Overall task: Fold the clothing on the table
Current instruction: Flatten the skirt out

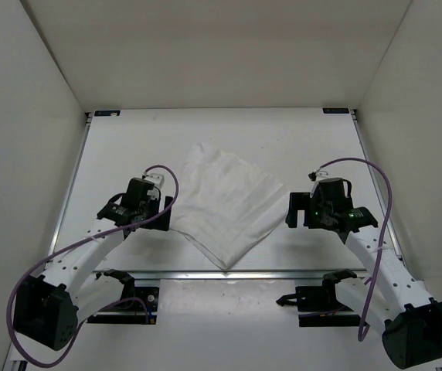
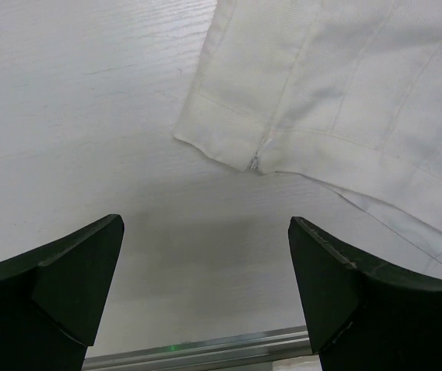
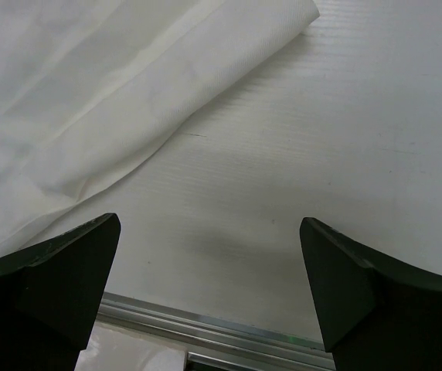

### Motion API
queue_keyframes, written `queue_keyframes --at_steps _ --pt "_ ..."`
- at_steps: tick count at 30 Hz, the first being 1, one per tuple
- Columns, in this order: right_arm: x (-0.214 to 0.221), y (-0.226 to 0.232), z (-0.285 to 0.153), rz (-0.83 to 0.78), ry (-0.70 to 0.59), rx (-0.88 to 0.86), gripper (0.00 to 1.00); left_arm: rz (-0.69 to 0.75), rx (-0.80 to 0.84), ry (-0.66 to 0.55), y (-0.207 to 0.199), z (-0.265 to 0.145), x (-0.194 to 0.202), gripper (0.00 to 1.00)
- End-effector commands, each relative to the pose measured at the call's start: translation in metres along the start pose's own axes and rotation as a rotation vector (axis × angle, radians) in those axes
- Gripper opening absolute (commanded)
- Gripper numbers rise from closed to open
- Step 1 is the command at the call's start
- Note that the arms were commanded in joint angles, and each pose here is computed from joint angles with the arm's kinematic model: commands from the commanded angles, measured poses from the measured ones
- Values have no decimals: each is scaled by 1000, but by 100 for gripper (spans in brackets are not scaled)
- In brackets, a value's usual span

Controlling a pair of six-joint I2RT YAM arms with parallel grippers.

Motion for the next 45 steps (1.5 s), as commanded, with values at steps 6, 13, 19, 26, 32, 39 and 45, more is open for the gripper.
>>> queue_keyframes --at_steps 6,13,19,26,32,39,45 --pt "-10 3 -9 -19 -86 -26 99 -6 28 -247 -3 -29 -18 99" --pt "-7 7 -4 -22 -77 -39 80 0 88 -450 -6 -51 -21 99" --pt "-32 21 -17 -23 -99 -95 2 -15 106 -535 6 -82 -55 0" --pt "-25 89 -16 33 -55 -271 48 -25 281 -244 -22 -50 -56 52" --pt "31 129 1 36 100 -309 67 -121 192 -120 -20 -9 -45 68" --pt "68 135 10 143 174 -340 70 -156 135 0 -10 29 -30 73" --pt "84 138 19 228 200 -389 70 -155 156 80 -15 50 -18 69"
Point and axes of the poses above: each gripper's point midway between its finger pads, its own z axis out along the fingers, its own y axis along the line the jaws close on, x = y × z, the point moved 4 cm from there along -z, back along the fingers, and after that the axes turned 3 degrees about z, right-handed, at the moved point
